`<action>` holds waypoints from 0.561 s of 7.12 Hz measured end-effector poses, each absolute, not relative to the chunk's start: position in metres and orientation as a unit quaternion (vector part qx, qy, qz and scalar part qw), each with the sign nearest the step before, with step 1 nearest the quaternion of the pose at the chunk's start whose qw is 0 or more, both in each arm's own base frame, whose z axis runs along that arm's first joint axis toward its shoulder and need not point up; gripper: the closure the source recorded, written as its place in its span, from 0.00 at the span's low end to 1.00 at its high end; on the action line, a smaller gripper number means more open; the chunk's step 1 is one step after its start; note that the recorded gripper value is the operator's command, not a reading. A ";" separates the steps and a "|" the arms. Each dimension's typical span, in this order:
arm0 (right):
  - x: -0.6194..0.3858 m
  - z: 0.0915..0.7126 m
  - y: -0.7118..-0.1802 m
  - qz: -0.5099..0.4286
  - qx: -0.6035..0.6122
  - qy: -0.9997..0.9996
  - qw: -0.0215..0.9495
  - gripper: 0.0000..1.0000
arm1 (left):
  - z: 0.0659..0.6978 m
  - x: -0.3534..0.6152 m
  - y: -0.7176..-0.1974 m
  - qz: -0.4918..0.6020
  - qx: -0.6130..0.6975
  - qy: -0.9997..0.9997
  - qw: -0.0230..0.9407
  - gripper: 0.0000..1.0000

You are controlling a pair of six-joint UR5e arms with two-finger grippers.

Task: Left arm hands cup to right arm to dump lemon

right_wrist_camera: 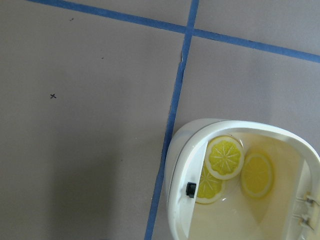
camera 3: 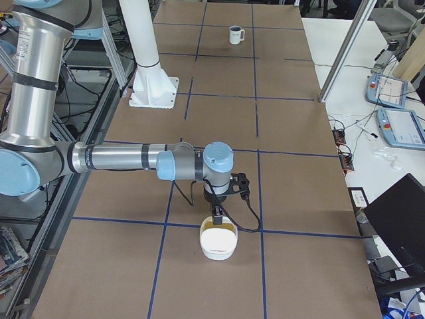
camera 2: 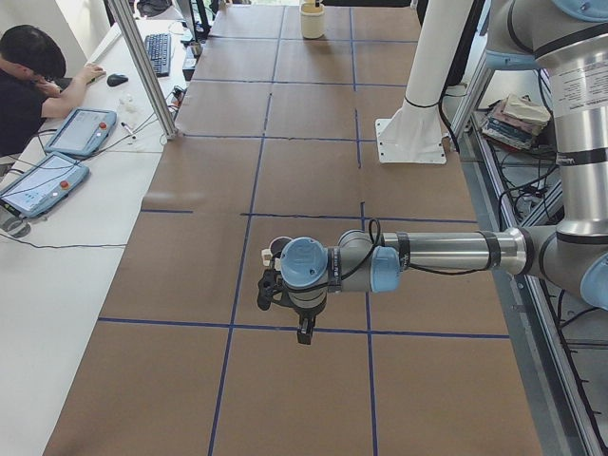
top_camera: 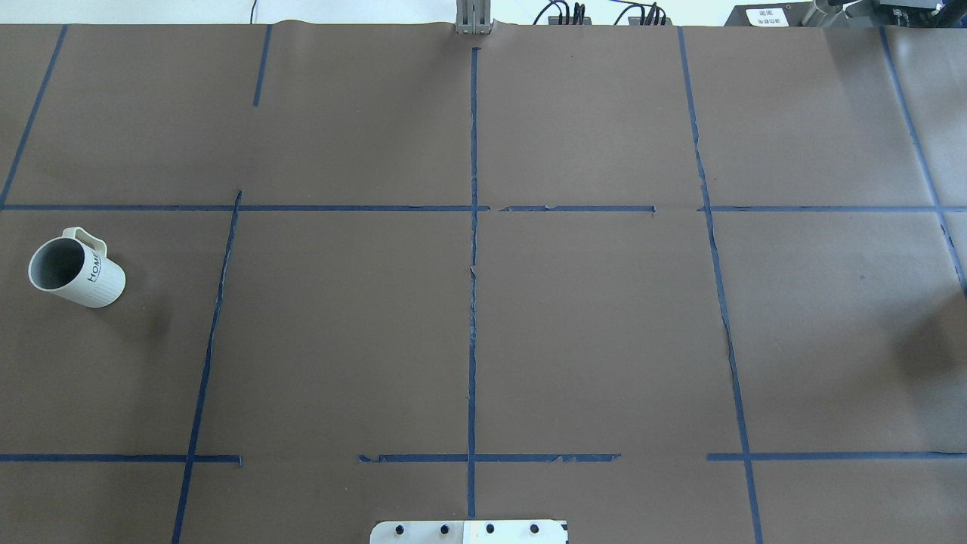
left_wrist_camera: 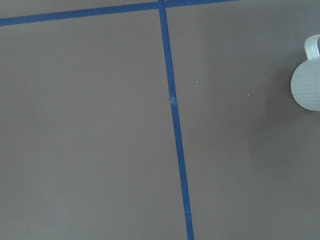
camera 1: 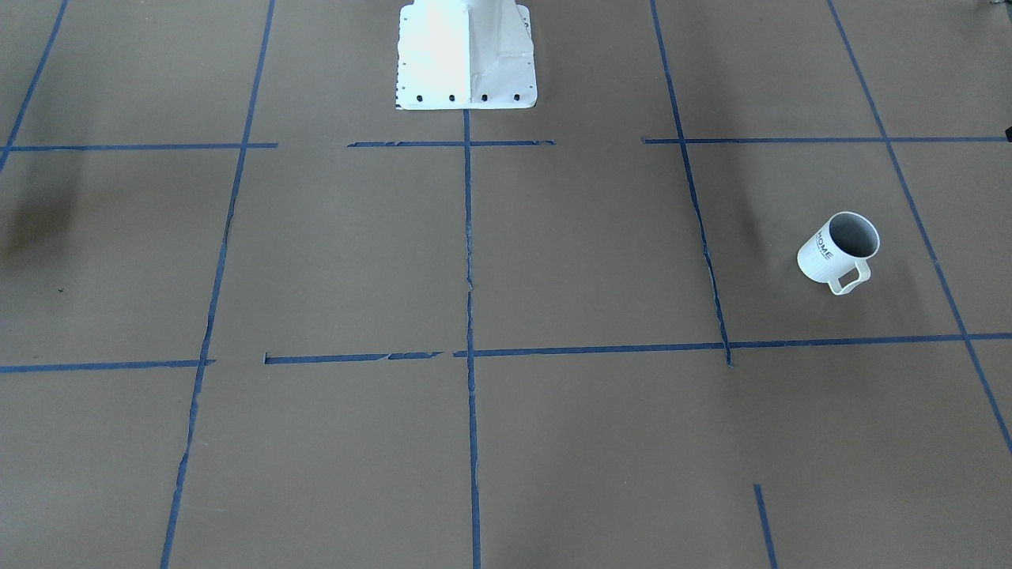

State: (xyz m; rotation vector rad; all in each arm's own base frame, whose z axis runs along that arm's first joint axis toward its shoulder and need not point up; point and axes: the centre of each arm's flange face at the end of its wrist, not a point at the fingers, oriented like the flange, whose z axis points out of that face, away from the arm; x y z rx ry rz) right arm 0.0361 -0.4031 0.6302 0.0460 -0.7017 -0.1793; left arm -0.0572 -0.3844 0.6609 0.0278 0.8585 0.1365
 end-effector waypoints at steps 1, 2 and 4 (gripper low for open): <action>0.036 0.630 -0.403 -0.088 0.022 -0.343 0.935 0.00 | 0.661 -0.057 -0.384 0.066 0.013 0.416 0.907 0.00; 0.036 0.630 -0.403 -0.088 0.023 -0.343 0.935 0.00 | 0.662 -0.057 -0.382 0.065 0.012 0.416 0.907 0.00; 0.034 0.629 -0.403 -0.088 0.022 -0.353 0.931 0.00 | 0.662 -0.057 -0.381 0.065 0.011 0.416 0.907 0.00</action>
